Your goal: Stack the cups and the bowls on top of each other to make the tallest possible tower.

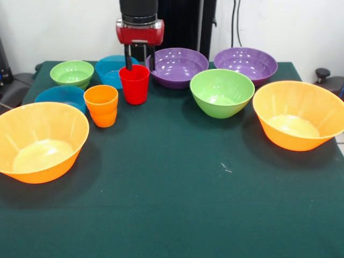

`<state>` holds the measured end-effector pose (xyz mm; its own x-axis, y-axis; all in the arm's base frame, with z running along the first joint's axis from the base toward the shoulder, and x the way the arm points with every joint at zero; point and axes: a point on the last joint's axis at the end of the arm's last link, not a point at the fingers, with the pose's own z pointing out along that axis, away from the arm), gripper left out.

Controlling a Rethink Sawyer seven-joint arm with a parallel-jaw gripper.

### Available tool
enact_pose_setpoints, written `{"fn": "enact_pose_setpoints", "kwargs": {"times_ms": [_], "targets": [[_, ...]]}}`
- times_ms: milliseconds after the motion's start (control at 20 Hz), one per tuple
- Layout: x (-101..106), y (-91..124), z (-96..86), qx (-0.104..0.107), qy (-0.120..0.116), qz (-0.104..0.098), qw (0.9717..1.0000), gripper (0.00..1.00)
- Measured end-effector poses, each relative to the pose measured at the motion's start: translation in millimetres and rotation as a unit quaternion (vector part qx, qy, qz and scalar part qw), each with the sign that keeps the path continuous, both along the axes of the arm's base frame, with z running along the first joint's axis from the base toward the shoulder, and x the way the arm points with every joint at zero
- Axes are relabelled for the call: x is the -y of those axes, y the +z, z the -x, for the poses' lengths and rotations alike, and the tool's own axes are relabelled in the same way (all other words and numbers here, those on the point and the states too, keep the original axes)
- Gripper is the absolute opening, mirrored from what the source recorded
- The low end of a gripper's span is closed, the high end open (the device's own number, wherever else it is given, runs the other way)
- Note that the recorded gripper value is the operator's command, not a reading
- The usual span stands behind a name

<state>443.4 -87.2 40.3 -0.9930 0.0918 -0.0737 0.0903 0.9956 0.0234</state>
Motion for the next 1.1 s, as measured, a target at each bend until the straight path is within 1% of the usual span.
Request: {"fn": "enact_pose_setpoints", "kwargs": {"times_ms": [250, 450, 1100], "targets": [[-3.3, -10.5, 10.2, -0.01, 0.008, -0.005, 0.9999, 1.0], [-5.0, -19.2, 17.8, -0.015, 0.01, -0.007, 0.9998, 1.0], [-8.4, -37.2, 30.5, -0.023, 0.008, -0.012, 0.9996, 1.0]]}}
